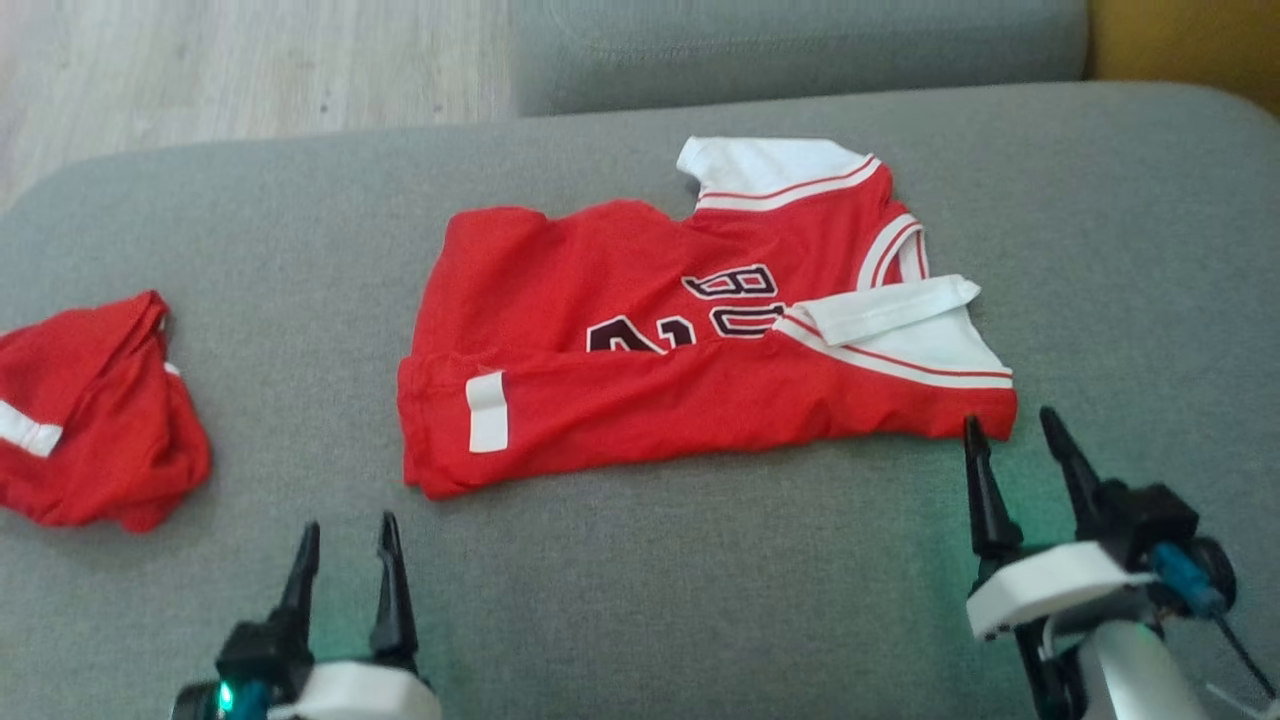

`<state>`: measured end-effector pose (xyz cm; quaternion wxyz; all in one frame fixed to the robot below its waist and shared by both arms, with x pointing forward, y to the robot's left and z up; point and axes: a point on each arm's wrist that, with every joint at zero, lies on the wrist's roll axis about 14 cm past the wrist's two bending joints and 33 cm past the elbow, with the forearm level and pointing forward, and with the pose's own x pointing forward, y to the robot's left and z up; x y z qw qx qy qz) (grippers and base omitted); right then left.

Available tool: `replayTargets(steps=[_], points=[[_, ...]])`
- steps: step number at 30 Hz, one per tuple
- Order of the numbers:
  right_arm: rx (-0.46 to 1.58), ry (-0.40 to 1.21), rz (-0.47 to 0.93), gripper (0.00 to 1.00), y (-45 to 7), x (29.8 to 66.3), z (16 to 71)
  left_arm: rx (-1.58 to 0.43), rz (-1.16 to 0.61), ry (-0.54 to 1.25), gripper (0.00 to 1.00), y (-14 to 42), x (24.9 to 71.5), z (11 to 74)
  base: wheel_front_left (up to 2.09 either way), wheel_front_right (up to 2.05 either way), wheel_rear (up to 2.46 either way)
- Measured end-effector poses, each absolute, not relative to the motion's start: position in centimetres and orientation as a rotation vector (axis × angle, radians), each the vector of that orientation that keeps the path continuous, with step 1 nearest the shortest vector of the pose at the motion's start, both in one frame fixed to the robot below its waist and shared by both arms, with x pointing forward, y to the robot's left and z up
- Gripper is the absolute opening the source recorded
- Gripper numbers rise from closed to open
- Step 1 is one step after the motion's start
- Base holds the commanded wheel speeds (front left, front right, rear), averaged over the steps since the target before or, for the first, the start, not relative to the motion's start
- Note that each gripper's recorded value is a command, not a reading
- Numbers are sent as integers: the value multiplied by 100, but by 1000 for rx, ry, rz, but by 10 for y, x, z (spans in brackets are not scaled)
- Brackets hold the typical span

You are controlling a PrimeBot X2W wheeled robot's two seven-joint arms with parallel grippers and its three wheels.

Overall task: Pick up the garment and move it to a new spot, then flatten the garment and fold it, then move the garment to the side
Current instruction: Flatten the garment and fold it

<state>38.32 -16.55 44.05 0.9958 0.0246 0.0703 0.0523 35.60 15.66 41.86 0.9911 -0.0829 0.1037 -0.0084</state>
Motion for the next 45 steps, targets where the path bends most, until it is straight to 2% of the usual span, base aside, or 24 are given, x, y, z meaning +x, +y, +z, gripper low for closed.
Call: replayTargets(steps=[11, 21, 34, 35, 37, 38, 45], points=[[97, 169, 89, 100, -166, 379, 431, -253, -78, 269, 100, 137, 350, 402, 0, 0, 0], [121, 196, 62, 100, -173, 395, 419, -309, -131, 276, 100, 121, 399, 398, 0, 0, 0], [123, 241, -13, 100, -197, 400, 402, -304, -128, 394, 100, 116, 409, 359, 0, 0, 0], [125, 248, -22, 100, -200, 400, 400, -307, -138, 402, 92, 113, 409, 357, 0, 0, 0], [130, 268, -39, 100, -205, 400, 393, -319, -145, 406, 26, 111, 410, 355, 0, 0, 0], [133, 280, -44, 100, -206, 399, 389, -322, -153, 409, 0, 109, 410, 354, 0, 0, 0], [210, 277, -64, 100, -204, 420, 388, -332, -187, 421, 0, 101, 412, 351, 0, 0, 0]])
